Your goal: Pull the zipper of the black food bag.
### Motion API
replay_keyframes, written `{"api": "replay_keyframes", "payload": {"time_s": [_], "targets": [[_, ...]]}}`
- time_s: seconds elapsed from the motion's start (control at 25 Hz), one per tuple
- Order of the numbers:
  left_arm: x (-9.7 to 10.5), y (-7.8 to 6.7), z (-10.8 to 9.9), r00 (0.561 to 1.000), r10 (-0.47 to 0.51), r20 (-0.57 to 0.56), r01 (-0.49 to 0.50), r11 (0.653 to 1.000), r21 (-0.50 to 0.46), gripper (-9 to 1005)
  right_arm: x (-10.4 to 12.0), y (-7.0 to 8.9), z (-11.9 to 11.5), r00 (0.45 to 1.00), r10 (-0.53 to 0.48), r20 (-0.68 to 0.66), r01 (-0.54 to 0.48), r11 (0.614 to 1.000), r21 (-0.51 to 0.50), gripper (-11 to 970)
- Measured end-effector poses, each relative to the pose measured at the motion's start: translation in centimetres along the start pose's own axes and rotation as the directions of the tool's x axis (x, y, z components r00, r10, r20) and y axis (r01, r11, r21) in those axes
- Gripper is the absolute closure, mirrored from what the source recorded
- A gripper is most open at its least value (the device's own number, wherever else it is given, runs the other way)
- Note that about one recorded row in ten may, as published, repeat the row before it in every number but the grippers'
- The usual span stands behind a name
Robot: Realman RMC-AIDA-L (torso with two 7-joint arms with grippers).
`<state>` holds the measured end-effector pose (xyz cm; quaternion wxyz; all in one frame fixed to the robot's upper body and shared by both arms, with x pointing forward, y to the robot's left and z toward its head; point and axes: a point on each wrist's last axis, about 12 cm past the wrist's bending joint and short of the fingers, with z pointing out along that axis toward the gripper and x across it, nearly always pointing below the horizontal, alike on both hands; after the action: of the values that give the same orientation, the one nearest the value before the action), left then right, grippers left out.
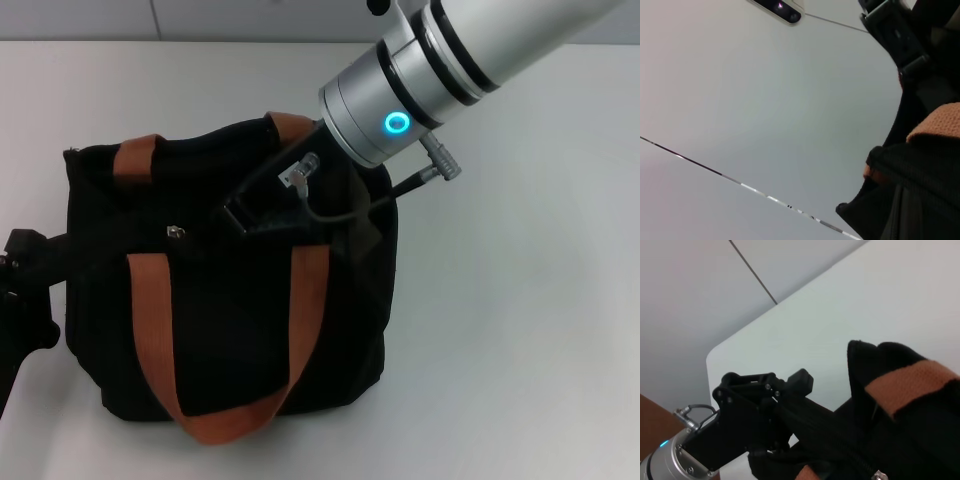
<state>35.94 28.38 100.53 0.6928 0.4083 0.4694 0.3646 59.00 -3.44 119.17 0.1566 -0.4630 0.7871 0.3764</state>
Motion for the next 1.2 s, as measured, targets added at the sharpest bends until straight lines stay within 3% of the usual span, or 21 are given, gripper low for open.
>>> {"api": "replay_keyframes", "payload": {"time_s": [0.08, 0.2, 0.72, 1.0, 1.2], "targets": [[0.0, 0.0, 0.0, 1.000, 0.000, 0.000, 0.000, 1.000, 0.000, 982, 0.1, -0.1, 0.1, 1.000, 0.005, -0.002, -0.005, 1.000, 0.001, 743], [0.0, 0.0, 0.0, 1.000, -0.001, 0.001, 0.001, 1.000, 0.000, 982, 0.0, -0.1, 0.1, 1.000, 0.011, 0.011, -0.011, 1.000, -0.002, 573], [-0.2, 0.0, 0.1, 1.000, -0.005, 0.016, 0.005, 1.000, -0.004, 983, -0.3, -0.3, 1.0, 0.997, 0.068, -0.019, -0.068, 0.998, -0.017, 591], [-0.2, 0.0, 0.3, 1.000, -0.007, 0.022, 0.007, 1.000, -0.007, 982, -0.3, 0.0, 1.4, 0.999, 0.023, -0.044, -0.024, 1.000, -0.012, 605], [-0.2, 0.1, 0.4, 1.000, -0.007, 0.025, 0.008, 1.000, -0.011, 982, -0.3, 0.1, 1.5, 0.998, -0.031, -0.046, 0.031, 0.999, -0.013, 749]]}}
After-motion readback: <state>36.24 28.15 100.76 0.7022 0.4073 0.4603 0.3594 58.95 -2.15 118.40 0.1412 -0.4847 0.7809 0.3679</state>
